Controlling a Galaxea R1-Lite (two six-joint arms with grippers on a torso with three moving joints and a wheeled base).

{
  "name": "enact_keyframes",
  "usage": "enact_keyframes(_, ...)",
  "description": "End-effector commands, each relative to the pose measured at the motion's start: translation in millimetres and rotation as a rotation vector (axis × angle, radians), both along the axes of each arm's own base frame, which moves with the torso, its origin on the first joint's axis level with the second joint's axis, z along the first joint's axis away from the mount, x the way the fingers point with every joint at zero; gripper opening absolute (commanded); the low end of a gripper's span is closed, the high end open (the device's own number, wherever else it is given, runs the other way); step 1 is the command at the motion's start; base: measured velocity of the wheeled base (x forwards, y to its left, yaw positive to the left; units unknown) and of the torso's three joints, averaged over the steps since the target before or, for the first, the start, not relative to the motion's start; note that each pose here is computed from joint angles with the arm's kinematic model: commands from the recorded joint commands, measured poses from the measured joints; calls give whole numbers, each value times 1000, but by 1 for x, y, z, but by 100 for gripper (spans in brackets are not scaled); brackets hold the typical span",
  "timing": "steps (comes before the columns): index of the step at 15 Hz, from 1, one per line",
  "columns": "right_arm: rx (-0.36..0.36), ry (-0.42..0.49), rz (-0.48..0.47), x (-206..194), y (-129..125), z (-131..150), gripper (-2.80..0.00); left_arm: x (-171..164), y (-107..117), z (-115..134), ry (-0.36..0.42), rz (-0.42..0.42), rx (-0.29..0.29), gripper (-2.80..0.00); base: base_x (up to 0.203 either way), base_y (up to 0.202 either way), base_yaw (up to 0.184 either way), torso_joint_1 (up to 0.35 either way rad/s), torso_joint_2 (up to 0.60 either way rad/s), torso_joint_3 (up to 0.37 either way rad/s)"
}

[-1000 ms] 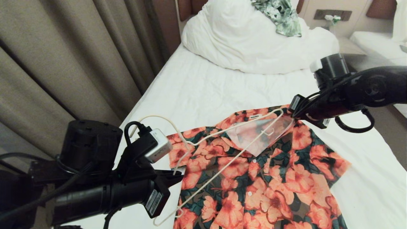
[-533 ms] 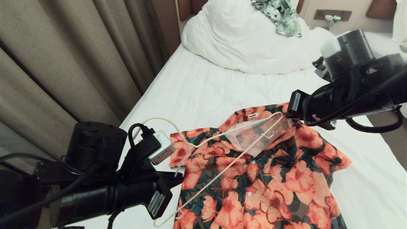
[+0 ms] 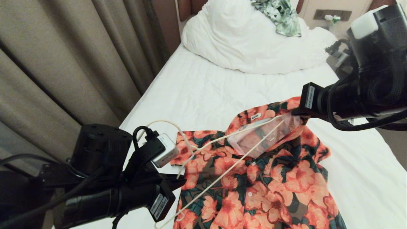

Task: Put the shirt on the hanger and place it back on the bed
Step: Hook one side of the shirt onto the hanger

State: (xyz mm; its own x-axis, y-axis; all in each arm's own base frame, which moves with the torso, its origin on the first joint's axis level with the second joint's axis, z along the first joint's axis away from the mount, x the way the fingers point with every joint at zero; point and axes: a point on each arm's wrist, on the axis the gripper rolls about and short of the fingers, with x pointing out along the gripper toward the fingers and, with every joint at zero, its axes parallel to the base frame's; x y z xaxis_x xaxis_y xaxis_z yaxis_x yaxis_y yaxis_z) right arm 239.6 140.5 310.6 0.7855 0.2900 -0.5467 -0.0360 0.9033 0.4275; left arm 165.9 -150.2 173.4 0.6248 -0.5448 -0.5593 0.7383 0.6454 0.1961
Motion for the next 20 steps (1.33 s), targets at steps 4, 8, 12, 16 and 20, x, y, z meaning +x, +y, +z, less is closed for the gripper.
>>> enact_keyframes(4, -28, -34, 113, -14, 20, 4, -280, -11, -10, -3, -1, -47, 16, -280, 0, 0, 0, 0, 0, 0)
enact_keyframes(8, -117, -130, 226, -9, 36, 4, -280, -18, -15, -4, -2, -86, 16, -280, 0, 0, 0, 0, 0, 0)
enact_keyframes(12, -187, -188, 388, -30, 59, 5, -280, -16, -17, -9, 13, -82, 33, -280, 0, 0, 0, 0, 0, 0)
enact_keyframes(16, -216, -223, 483, -50, 69, 9, -280, -14, -19, -12, 16, -66, 46, -280, 0, 0, 0, 0, 0, 0)
enact_keyframes(20, -252, -227, 573, -76, 67, 14, -280, -11, -22, -15, 11, -64, 45, -280, 0, 0, 0, 0, 0, 0)
